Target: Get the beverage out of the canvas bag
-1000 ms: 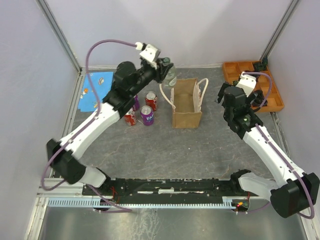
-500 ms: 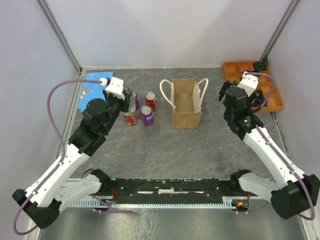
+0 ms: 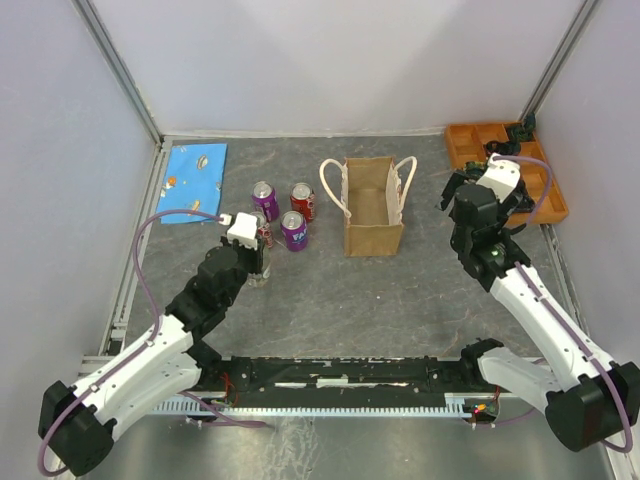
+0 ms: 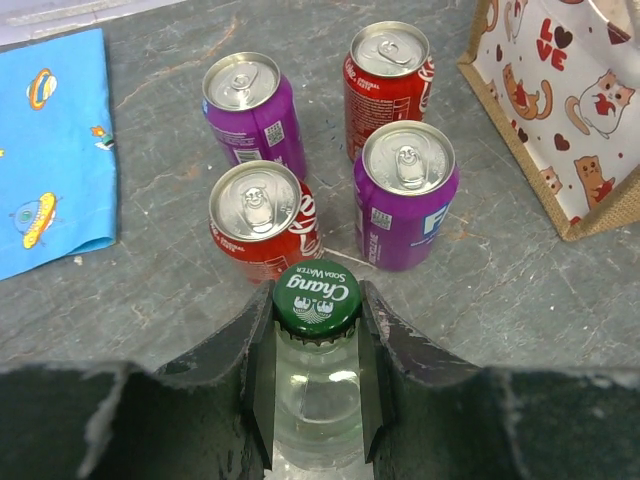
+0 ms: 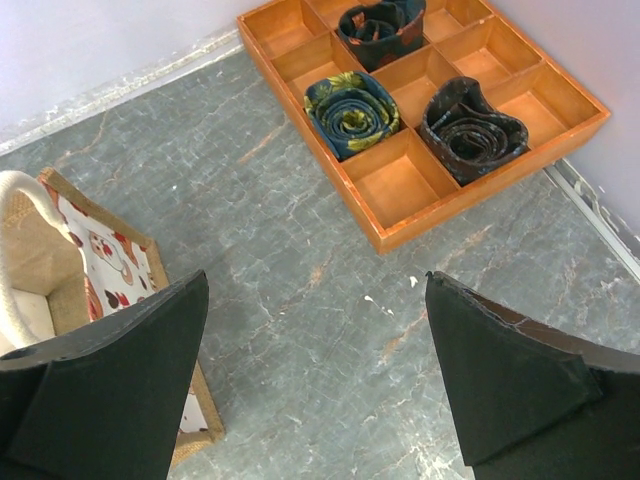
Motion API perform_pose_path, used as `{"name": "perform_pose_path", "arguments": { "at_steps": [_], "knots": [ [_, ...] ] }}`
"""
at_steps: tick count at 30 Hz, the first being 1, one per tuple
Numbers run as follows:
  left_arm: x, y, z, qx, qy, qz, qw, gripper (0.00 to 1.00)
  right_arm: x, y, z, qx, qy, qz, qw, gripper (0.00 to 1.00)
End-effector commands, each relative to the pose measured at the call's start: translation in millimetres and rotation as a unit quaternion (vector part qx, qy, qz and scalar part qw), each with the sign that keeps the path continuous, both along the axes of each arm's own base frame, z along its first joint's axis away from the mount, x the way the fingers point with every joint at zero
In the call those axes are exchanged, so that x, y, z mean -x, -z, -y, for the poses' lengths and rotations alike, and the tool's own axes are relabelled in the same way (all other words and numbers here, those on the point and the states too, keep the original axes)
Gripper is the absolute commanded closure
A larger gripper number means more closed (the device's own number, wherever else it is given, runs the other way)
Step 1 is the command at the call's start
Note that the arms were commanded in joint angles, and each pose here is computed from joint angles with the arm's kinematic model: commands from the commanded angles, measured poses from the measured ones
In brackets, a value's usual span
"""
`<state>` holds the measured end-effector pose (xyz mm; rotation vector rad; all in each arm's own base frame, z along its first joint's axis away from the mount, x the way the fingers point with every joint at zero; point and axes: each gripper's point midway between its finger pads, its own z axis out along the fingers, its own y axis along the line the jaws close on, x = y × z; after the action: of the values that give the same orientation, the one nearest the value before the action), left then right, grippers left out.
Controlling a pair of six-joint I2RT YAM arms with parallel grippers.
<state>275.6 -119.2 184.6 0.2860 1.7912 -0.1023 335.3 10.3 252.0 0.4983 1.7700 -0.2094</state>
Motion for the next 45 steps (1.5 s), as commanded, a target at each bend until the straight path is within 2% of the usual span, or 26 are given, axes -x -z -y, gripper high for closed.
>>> {"name": "perform_pose_path", "arguments": {
  "at_steps": [1, 5, 10, 25, 30, 32, 35, 37, 45],
  "knots": [
    [-8.3, -99.0, 14.9, 0.154, 0.015, 0.174, 0.973, 0.97, 6.5, -9.3, 8.7, 0.004, 0.015, 0.022, 1.0, 0.03],
    [-9.1, -99.2, 21.8, 0.171, 0.03, 0.194, 0.966, 0.97, 8.1, -6.7, 9.8, 0.005, 0.017, 0.02, 1.0, 0.02],
    [-14.9, -92.9, 36.2, 0.173, 0.053, 0.187, 0.965, 0.97, 7.0, -5.9, 9.0, 0.004, 0.016, 0.019, 1.0, 0.02],
    [-25.4, -44.1, 43.0, 0.147, 0.049, 0.141, 0.978, 0.96, 6.8, -0.6, 7.5, 0.0, 0.014, 0.013, 1.0, 0.02],
    [-21.5, -29.9, 42.7, 0.151, 0.05, 0.126, 0.979, 0.79, 5.8, 0.3, 6.2, -0.001, 0.012, 0.011, 1.0, 0.02],
    [-20.7, -25.9, 41.2, 0.152, 0.047, 0.12, 0.98, 0.68, 5.4, 0.8, 6.0, -0.002, 0.012, 0.01, 1.0, 0.02],
    [-20.0, -22.4, 39.1, 0.154, 0.04, 0.111, 0.981, 0.36, 4.6, 1.4, 5.0, -0.003, 0.011, 0.009, 1.0, 0.02],
    [-19.1, -22.7, 38.5, 0.155, 0.039, 0.108, 0.981, 0.01, 4.2, 1.8, 4.8, -0.002, 0.01, 0.008, 1.0, 0.02],
    [-15.3, -48.5, 25.0, 0.161, 0.013, 0.119, 0.98, 0.01, 6.9, -1.5, 10.5, 0.003, 0.025, 0.013, 1.0, 0.03]
  ]
}}
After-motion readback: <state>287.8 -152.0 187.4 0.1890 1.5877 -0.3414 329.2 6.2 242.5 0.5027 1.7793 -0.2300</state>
